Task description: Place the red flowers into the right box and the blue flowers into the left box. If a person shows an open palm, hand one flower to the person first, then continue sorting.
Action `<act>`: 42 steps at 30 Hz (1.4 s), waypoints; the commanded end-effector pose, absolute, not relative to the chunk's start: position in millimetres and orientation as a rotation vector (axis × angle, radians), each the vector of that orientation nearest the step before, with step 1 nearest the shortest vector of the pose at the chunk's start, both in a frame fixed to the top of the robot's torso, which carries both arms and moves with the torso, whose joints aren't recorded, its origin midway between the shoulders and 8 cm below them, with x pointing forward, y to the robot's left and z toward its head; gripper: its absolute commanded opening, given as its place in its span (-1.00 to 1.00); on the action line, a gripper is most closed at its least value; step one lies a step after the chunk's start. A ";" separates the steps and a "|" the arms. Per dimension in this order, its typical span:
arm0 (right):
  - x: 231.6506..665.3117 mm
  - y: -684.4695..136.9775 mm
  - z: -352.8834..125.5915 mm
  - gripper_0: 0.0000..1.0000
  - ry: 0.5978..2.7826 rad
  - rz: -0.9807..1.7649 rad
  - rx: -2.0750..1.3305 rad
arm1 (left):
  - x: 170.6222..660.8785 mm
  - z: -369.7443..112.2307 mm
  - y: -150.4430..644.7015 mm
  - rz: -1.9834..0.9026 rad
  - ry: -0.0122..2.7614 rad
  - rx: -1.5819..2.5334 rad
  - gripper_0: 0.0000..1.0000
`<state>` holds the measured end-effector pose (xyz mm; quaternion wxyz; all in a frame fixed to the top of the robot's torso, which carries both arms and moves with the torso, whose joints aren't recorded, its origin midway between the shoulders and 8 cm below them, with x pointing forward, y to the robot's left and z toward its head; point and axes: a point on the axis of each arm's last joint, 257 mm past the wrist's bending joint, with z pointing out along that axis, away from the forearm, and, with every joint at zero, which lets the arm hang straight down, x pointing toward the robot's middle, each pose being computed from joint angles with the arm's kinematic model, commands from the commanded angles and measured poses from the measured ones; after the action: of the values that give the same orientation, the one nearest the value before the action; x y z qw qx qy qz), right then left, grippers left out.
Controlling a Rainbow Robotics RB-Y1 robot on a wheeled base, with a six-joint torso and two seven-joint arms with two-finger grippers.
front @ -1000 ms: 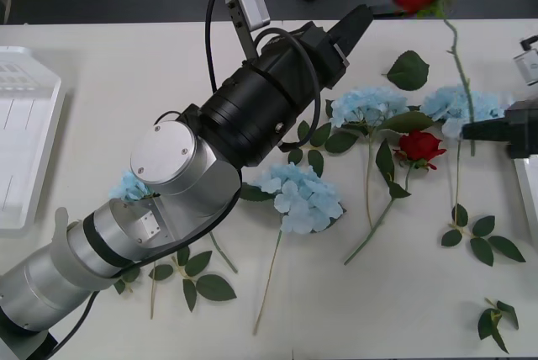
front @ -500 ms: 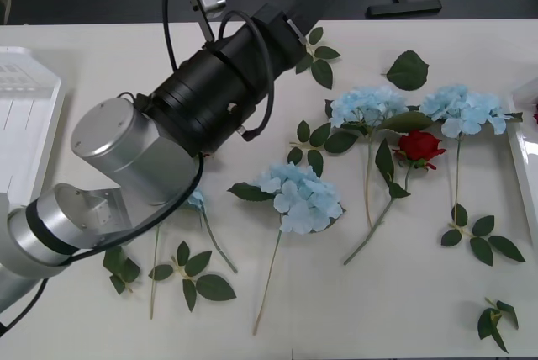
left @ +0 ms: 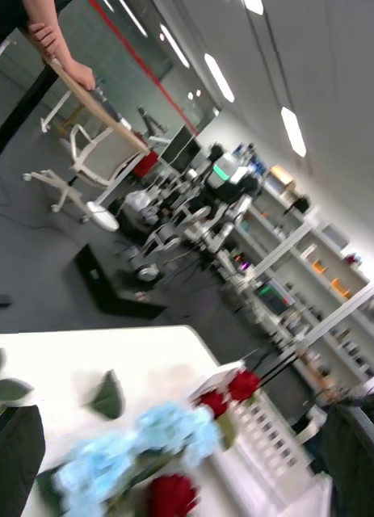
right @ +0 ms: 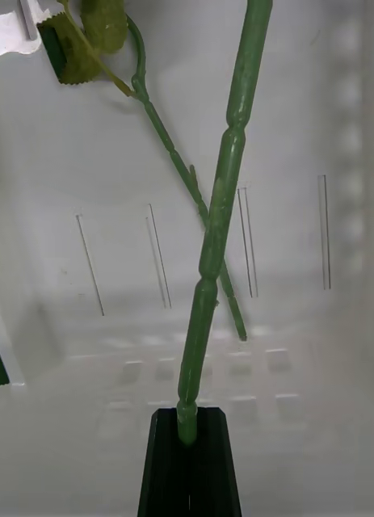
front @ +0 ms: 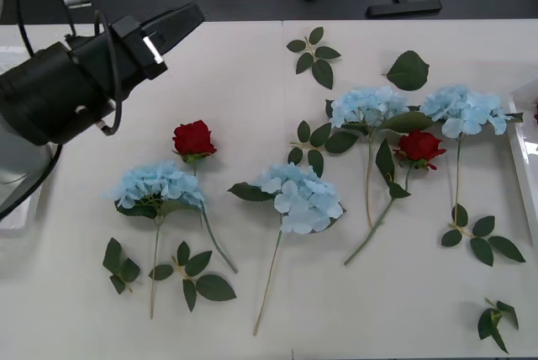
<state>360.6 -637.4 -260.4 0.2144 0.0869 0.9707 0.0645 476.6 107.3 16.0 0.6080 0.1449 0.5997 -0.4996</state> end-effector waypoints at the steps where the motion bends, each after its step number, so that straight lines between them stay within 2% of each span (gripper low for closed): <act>1: 385.2 -623.7 -264.7 -1.00 2.635 0.203 0.230 | 473.0 -16.3 154.8 -0.965 1.478 0.509 1.00; 3: 390.7 -623.8 -267.7 -0.34 2.618 0.190 0.231 | 468.2 -34.1 175.7 -0.882 1.556 0.605 1.00; 6: 394.0 -627.2 -268.8 -0.03 2.607 0.166 0.229 | 455.2 -54.9 197.6 -0.829 1.682 0.664 1.00; 15: 406.5 -608.3 -255.7 0.64 2.605 0.183 0.123 | 381.0 -139.0 247.5 -0.817 2.167 0.578 1.00; 18: 414.5 -594.6 -248.0 0.73 2.602 0.192 0.057 | 355.1 -167.6 260.9 -0.761 2.336 0.490 1.00; 24: 449.9 -550.3 -250.1 0.75 2.580 0.143 -0.083 | 331.2 -210.3 264.0 -0.706 2.514 0.249 1.00; 36: 502.7 -462.5 -286.0 0.74 2.593 0.177 -0.020 | 355.1 -283.6 247.7 -0.463 2.572 0.097 1.00; 42: 521.1 -425.9 -278.2 0.75 2.583 0.257 -0.006 | 372.3 -299.7 238.8 -0.316 2.555 0.103 1.00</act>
<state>493.9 -451.5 -306.0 0.2464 -0.0015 0.9662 0.0754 354.0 262.1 -311.3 0.2554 0.0692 0.9585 -0.1057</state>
